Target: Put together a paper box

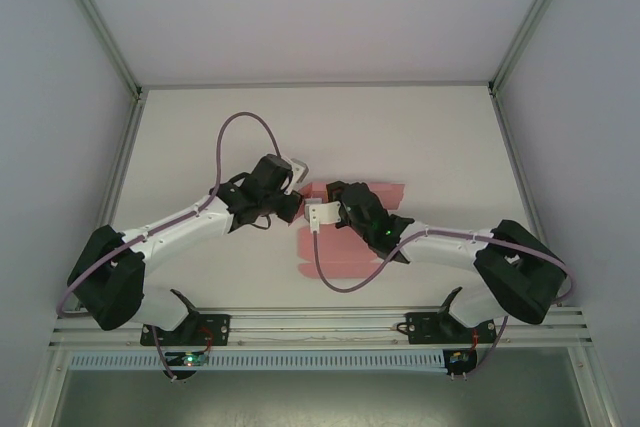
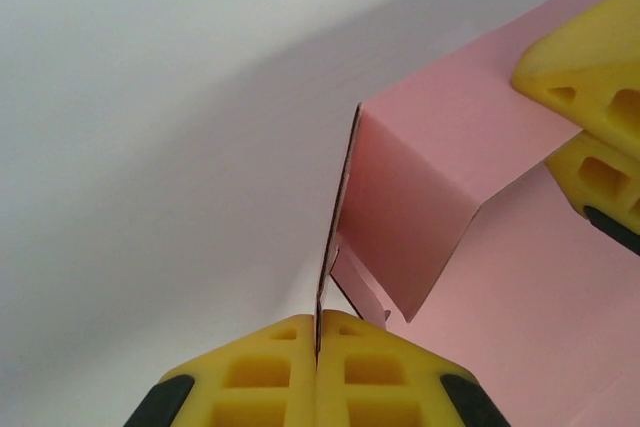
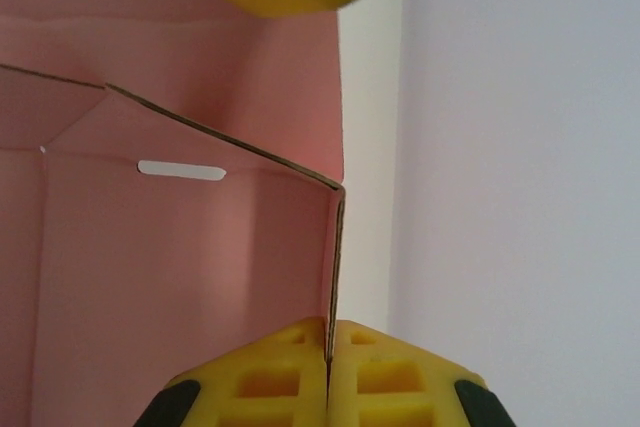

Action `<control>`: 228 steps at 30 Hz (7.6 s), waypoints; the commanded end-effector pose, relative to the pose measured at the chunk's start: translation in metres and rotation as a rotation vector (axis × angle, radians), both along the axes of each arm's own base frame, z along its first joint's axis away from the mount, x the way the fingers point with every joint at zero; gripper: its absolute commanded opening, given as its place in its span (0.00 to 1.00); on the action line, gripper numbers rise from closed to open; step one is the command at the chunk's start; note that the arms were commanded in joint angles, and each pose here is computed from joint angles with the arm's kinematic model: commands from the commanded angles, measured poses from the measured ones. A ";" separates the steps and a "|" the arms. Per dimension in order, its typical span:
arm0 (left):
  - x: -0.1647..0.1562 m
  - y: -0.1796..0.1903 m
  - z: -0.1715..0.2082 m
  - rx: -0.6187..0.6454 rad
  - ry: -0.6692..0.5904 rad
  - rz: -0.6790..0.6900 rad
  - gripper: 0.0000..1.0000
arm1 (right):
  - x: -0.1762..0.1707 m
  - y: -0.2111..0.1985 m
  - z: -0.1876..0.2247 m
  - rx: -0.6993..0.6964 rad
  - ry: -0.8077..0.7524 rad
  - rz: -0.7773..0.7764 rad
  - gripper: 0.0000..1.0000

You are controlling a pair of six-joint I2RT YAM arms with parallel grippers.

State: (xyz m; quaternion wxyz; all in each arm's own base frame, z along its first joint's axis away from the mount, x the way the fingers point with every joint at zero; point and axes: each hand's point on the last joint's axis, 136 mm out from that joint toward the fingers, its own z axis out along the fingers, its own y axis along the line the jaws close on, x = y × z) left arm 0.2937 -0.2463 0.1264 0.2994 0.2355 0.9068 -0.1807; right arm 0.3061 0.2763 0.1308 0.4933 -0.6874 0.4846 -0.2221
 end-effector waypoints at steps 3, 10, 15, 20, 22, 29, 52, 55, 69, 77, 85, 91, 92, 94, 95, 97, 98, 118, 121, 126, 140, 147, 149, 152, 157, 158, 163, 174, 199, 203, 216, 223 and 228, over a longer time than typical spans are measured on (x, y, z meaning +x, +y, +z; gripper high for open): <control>0.003 -0.036 0.054 -0.238 -0.073 -0.151 0.00 | -0.012 0.005 -0.026 -0.160 -0.059 0.085 0.00; -0.034 -0.064 0.064 -0.343 -0.078 -0.322 0.00 | -0.001 0.015 -0.029 -0.100 -0.110 0.049 0.00; -0.024 -0.069 0.044 -0.337 -0.038 -0.258 0.00 | -0.006 0.024 -0.018 0.028 -0.063 0.060 0.00; -0.006 -0.077 0.023 -0.363 0.002 -0.174 0.00 | -0.013 0.027 -0.019 0.101 -0.006 0.076 0.00; -0.008 -0.078 0.020 -0.375 0.006 -0.179 0.13 | -0.013 0.025 -0.024 0.090 -0.002 0.068 0.00; -0.020 -0.053 0.018 -0.337 -0.019 -0.120 0.35 | -0.007 0.015 -0.031 0.087 0.000 0.038 0.00; -0.035 0.021 0.001 -0.246 -0.143 0.040 0.84 | -0.003 0.006 -0.032 0.101 0.075 0.017 0.00; -0.019 0.030 -0.009 -0.172 -0.133 0.095 0.79 | -0.004 0.004 -0.034 0.085 0.085 0.016 0.00; -0.007 -0.006 -0.006 -0.280 -0.134 -0.139 0.09 | -0.004 0.002 -0.039 0.092 0.146 -0.005 0.02; -0.003 0.008 -0.001 -0.144 -0.231 -0.175 0.00 | 0.006 -0.029 -0.036 0.054 0.221 -0.085 0.24; -0.010 0.012 -0.002 -0.113 -0.229 -0.210 0.00 | 0.020 -0.058 -0.031 0.055 0.241 -0.153 0.25; -0.008 0.017 -0.005 -0.082 -0.229 -0.194 0.00 | 0.033 -0.076 -0.029 0.057 0.230 -0.212 0.25; -0.008 0.017 -0.005 -0.081 -0.232 -0.193 0.00 | 0.035 -0.079 -0.029 0.060 0.227 -0.220 0.24; -0.008 0.017 -0.006 -0.075 -0.230 -0.192 0.00 | 0.036 -0.082 -0.026 0.065 0.220 -0.228 0.24; -0.007 0.018 -0.006 -0.072 -0.230 -0.187 0.00 | 0.038 -0.084 -0.025 0.069 0.214 -0.235 0.25; -0.007 0.019 -0.008 -0.062 -0.223 -0.187 0.00 | 0.041 -0.090 -0.022 0.076 0.206 -0.249 0.24; -0.007 0.019 -0.008 -0.062 -0.224 -0.187 0.00 | 0.043 -0.092 -0.020 0.080 0.204 -0.257 0.24; -0.005 -0.004 0.007 -0.170 -0.166 -0.224 0.10 | 0.052 -0.087 -0.008 0.076 -0.008 -0.306 0.00; 0.006 0.007 0.005 -0.129 -0.161 -0.130 0.41 | 0.051 -0.088 -0.011 0.082 0.007 -0.298 0.00; 0.009 0.032 0.013 -0.082 -0.181 0.009 1.00 | 0.046 -0.087 -0.019 0.075 0.042 -0.271 0.00; 0.063 0.124 -0.014 -0.123 -0.002 0.504 1.00 | 0.049 -0.085 -0.020 0.078 -0.007 -0.264 0.00; 0.068 0.064 -0.025 -0.306 0.014 0.203 0.83 | 0.056 -0.081 -0.022 0.027 -0.108 -0.300 0.00; 0.064 0.054 -0.032 -0.303 0.036 0.146 0.76 | 0.058 -0.078 -0.021 0.029 -0.133 -0.307 0.00; 0.053 0.037 -0.039 -0.320 0.065 0.053 0.65 | 0.063 -0.077 -0.017 0.038 -0.167 -0.350 0.00; 0.035 0.016 -0.037 -0.400 0.048 -0.074 0.61 | 0.065 -0.076 -0.021 0.025 -0.186 -0.371 0.00; 0.032 0.011 -0.035 -0.414 0.045 -0.099 0.60 | 0.065 -0.075 -0.022 0.021 -0.183 -0.373 0.00; 0.016 -0.010 -0.043 -0.373 0.056 -0.189 0.53 | 0.063 -0.075 -0.026 0.027 -0.159 -0.378 0.00; 0.002 -0.023 -0.062 -0.326 -0.023 -0.181 0.50 | 0.055 -0.080 -0.033 0.003 -0.132 -0.376 0.00; 0.058 -0.051 -0.032 -0.387 -0.360 -0.119 0.55 | 0.026 -0.078 -0.098 -0.170 0.140 -0.270 0.00; 0.053 -0.049 -0.040 -0.409 -0.337 -0.102 0.54 | 0.030 -0.094 -0.110 -0.312 0.024 -0.292 0.00; 0.050 -0.052 -0.034 -0.483 -0.404 -0.121 0.59 | 0.028 -0.093 -0.112 -0.332 -0.054 -0.276 0.00; 0.060 -0.062 -0.027 -0.467 -0.518 -0.167 0.65 | 0.026 -0.093 -0.122 -0.338 0.016 -0.270 0.00; 0.073 -0.073 -0.020 -0.461 -0.565 -0.154 0.58 | 0.019 -0.089 -0.126 -0.311 0.103 -0.247 0.00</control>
